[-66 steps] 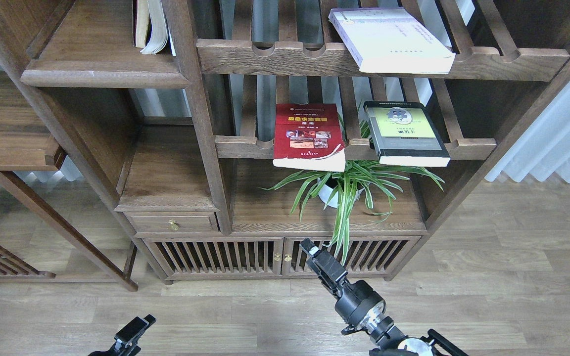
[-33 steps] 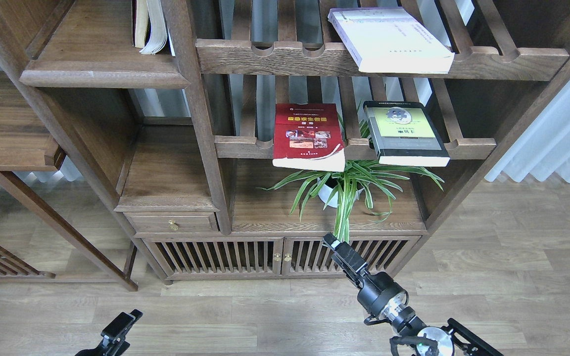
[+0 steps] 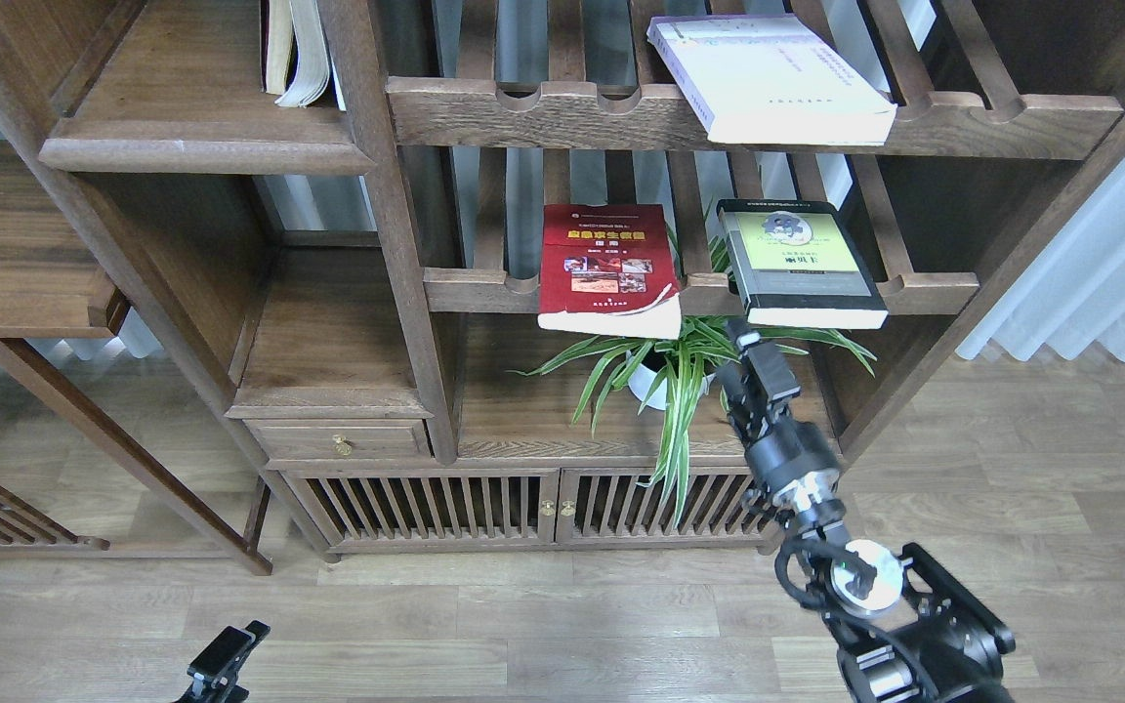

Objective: Organize books on shelf
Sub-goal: 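Grasp the grey-green book with the right gripper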

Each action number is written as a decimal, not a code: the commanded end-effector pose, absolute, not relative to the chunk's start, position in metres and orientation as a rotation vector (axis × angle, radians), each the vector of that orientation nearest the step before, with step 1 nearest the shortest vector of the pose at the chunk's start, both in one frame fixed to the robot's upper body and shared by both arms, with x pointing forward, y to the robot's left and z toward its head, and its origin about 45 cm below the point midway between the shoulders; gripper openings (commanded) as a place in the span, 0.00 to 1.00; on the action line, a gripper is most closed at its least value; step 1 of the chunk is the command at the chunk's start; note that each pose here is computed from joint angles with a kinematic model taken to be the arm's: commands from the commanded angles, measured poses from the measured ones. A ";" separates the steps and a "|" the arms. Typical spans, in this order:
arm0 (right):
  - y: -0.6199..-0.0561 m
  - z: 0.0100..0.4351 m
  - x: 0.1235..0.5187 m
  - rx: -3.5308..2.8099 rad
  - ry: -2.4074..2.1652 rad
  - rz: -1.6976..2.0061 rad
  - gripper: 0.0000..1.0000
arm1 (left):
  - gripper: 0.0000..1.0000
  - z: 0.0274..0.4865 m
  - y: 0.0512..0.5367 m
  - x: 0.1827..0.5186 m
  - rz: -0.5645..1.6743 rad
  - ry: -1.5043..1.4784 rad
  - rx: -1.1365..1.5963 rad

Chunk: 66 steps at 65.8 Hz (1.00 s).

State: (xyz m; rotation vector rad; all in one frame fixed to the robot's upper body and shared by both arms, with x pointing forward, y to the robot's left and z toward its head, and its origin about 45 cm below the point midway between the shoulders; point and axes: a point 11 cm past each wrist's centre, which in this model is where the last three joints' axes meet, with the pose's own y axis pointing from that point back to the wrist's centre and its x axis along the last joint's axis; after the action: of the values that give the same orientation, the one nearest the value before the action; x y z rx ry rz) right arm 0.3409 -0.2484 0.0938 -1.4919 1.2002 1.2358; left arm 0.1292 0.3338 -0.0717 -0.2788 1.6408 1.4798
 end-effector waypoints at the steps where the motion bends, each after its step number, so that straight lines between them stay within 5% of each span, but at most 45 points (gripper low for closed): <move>1: -0.257 0.110 0.356 -1.451 1.188 1.171 0.99 | 1.00 -0.072 0.335 0.129 1.481 1.639 -0.277; 15: -0.267 0.107 0.369 -1.314 1.268 1.234 0.93 | 1.00 -0.071 0.336 0.130 1.485 1.638 -0.283; 30: -0.276 0.099 0.368 -1.229 1.292 1.257 0.64 | 1.00 -0.071 0.342 0.129 1.506 1.642 -0.308; 45: -0.286 0.082 0.365 -1.162 1.353 1.283 0.59 | 1.00 -0.071 0.342 0.129 1.506 1.643 -0.307; 51: -0.292 0.080 0.364 -1.118 1.352 1.283 0.47 | 1.00 -0.071 0.342 0.129 1.506 1.643 -0.307; 59: -0.304 0.083 0.364 -1.041 1.321 1.247 0.14 | 1.00 -0.071 0.341 0.129 1.504 1.643 -0.309; 66: -0.300 0.085 0.365 -1.052 1.302 1.241 0.11 | 1.00 -0.071 0.342 0.129 1.507 1.643 -0.309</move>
State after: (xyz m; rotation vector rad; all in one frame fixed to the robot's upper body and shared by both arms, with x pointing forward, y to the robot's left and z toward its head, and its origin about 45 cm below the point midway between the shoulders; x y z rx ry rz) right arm 0.3648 -0.3020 0.0833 -1.0533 1.3242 1.2511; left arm 0.1291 0.3418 -0.0709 -0.3083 1.6426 1.5063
